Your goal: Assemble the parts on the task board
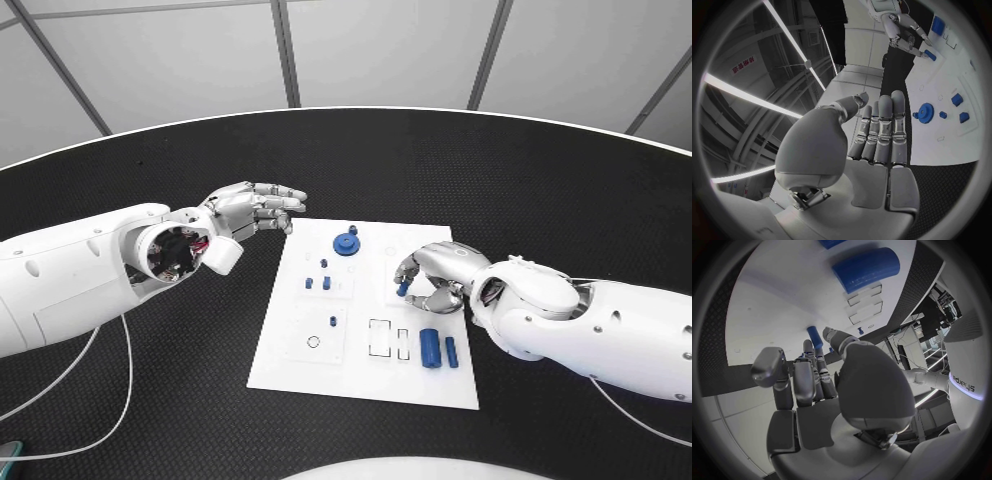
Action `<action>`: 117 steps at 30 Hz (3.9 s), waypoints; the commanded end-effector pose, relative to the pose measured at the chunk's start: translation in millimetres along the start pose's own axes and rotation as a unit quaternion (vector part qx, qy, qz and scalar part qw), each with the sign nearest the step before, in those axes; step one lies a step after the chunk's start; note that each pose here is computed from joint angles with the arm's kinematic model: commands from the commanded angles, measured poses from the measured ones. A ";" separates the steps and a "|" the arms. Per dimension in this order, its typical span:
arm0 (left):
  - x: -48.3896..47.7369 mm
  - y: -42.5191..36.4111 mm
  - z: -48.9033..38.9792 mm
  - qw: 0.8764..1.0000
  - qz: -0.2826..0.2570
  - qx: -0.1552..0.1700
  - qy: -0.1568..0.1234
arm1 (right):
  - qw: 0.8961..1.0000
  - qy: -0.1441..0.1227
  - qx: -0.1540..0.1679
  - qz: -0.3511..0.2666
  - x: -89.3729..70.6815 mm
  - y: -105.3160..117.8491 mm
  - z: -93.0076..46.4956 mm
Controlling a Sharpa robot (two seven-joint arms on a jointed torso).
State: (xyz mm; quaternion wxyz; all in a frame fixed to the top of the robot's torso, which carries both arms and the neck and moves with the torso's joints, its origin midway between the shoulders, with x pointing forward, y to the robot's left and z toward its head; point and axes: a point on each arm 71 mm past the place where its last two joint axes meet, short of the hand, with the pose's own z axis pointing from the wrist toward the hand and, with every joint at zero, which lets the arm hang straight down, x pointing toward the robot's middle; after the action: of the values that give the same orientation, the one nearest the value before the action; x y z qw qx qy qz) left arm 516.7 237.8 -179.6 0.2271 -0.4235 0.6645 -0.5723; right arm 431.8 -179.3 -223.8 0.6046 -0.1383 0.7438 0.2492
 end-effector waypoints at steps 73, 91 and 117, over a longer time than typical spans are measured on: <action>-1.3 -0.2 10.2 1.000 0.002 -0.003 0.002 | 0.991 -0.074 -0.108 0.037 -42.0 81.9 -2.9; 4.0 -1.2 26.5 1.000 0.004 -0.002 0.010 | 0.980 -0.025 -0.189 0.057 5.7 143.4 41.8; 7.2 -1.2 29.6 1.000 0.004 -0.003 0.015 | 0.984 0.043 -0.166 0.043 38.5 138.4 55.4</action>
State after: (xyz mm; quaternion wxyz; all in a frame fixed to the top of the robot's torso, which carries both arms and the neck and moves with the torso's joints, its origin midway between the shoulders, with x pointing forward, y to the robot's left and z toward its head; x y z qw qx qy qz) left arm 536.5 215.1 -184.3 0.2183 -0.4125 0.6714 -0.5756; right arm 398.8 -29.8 -240.7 0.5298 -0.2151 0.7224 0.3889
